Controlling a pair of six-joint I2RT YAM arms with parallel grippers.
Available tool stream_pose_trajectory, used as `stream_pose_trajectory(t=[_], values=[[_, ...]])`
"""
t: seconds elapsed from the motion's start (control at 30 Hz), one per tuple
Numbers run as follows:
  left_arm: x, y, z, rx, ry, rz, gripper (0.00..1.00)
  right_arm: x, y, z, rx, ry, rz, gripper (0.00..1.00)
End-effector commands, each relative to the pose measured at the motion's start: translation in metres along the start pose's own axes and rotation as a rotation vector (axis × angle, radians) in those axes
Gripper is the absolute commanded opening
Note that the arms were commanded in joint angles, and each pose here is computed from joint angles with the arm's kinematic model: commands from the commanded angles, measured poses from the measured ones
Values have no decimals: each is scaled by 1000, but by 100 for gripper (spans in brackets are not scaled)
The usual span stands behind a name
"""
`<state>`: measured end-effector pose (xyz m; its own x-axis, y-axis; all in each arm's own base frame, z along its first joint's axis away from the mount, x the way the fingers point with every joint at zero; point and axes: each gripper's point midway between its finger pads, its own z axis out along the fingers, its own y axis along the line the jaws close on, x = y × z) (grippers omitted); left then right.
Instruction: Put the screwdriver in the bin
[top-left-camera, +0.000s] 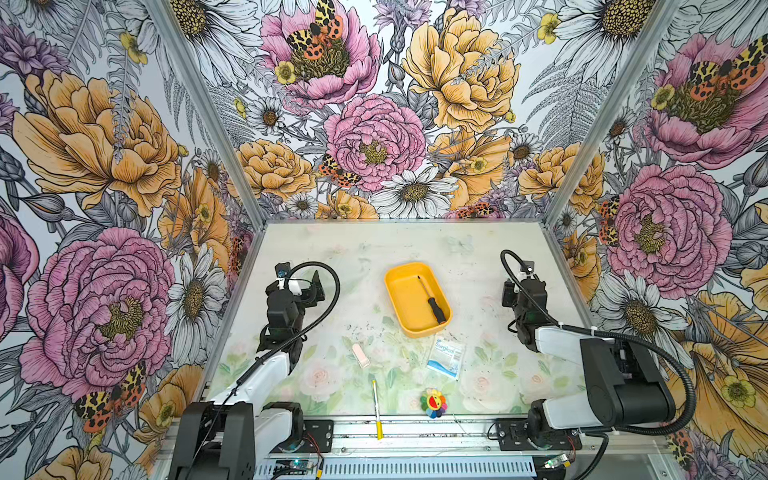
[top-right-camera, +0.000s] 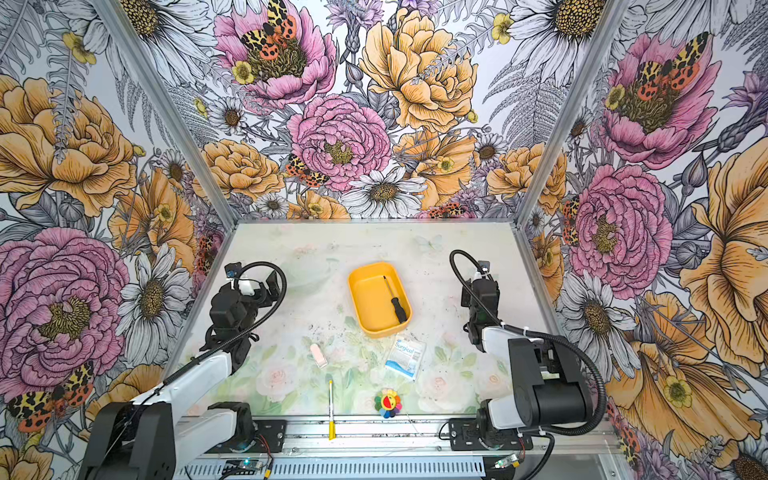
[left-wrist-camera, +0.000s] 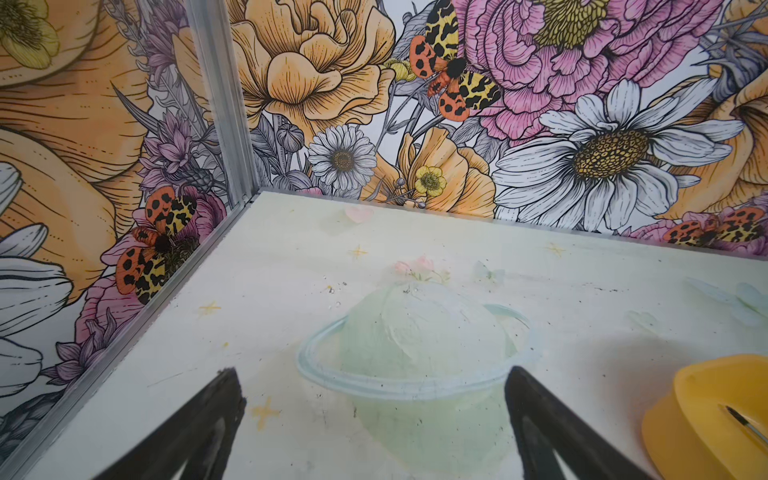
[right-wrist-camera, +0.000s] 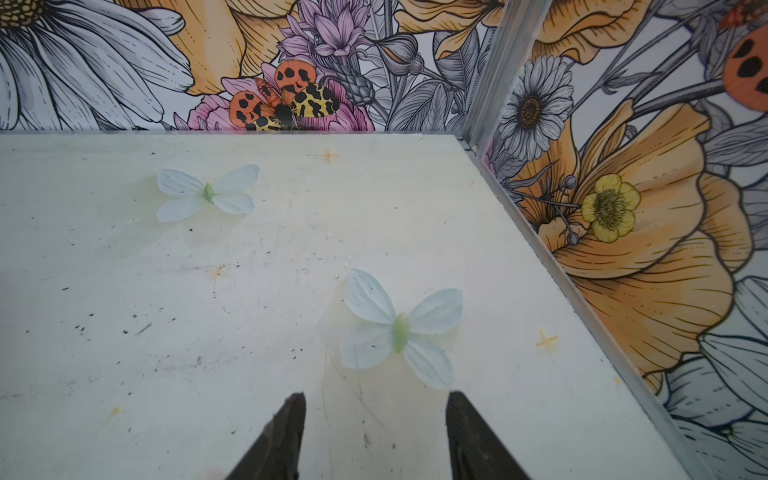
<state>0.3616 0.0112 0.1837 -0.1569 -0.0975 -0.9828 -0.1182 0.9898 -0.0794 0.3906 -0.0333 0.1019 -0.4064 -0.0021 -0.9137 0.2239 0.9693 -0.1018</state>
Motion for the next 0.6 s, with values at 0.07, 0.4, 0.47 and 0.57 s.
stream_pose_trajectory(t=[0.07,0.4,0.47,0.57], values=[[-2,7,2,-14,-61,17,99,-22,-11,1,57,-122,59,56],[17,9,21,-1,-28,-2,99,-18,-8,-6,26,-177,61,57],[20,10,26,1,-19,-1,99,-13,-7,-2,36,-165,52,58],[21,10,31,-6,-5,17,99,-14,-7,-3,38,-168,54,58]])
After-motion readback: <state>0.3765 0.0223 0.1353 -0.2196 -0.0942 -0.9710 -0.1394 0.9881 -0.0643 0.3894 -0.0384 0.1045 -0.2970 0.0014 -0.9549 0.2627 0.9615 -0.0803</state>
